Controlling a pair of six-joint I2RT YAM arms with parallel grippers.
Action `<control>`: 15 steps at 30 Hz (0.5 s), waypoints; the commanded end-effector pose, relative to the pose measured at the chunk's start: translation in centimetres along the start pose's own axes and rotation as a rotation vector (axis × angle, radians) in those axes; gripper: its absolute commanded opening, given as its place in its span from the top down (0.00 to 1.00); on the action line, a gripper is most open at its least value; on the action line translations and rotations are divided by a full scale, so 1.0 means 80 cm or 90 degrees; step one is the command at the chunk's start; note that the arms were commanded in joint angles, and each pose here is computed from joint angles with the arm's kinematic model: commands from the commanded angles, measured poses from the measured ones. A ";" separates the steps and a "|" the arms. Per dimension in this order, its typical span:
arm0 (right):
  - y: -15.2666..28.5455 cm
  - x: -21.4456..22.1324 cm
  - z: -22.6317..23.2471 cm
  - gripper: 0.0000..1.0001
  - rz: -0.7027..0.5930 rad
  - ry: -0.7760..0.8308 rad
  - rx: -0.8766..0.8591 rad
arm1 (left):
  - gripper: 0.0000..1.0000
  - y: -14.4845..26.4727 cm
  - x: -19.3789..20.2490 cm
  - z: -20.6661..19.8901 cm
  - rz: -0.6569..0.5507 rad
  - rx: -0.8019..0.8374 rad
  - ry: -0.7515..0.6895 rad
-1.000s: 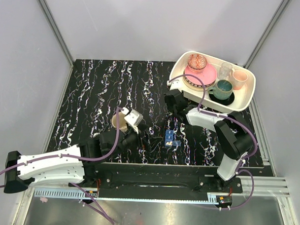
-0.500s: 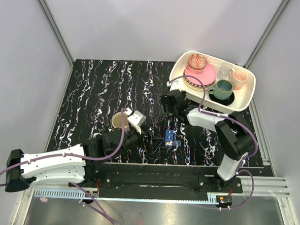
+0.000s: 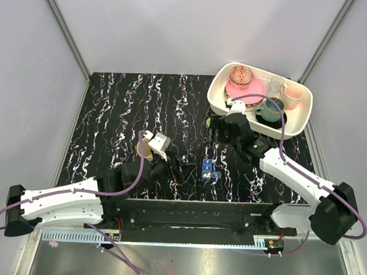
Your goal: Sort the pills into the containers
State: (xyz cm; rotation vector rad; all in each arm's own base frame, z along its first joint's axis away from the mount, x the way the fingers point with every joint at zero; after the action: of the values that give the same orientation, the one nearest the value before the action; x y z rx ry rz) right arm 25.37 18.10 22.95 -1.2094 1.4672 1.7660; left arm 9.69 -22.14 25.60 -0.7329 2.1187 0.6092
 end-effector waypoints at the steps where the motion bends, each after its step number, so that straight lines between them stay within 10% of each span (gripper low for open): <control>1: 0.030 0.044 0.028 0.13 0.124 -0.017 -0.037 | 0.01 0.004 -0.006 0.004 -0.038 -0.018 0.031; 15: 0.020 0.114 0.059 0.19 0.246 0.006 0.013 | 0.01 0.016 0.003 0.020 -0.043 -0.043 0.068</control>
State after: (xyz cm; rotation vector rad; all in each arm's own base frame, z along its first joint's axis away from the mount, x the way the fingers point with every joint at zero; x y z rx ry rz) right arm 17.99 20.83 16.75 -1.0044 1.7725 2.0328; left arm 9.38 -20.44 24.21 -0.8312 2.1644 0.6516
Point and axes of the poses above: each gripper's point midway between its finger pads, its own y axis back along the fingers, its own z axis along the line the jaws close on, x = y × z, the point moved 9 cm from there along y, back along the fingers, and after that the axes turned 13 degrees about y, right-handed, at the moved point
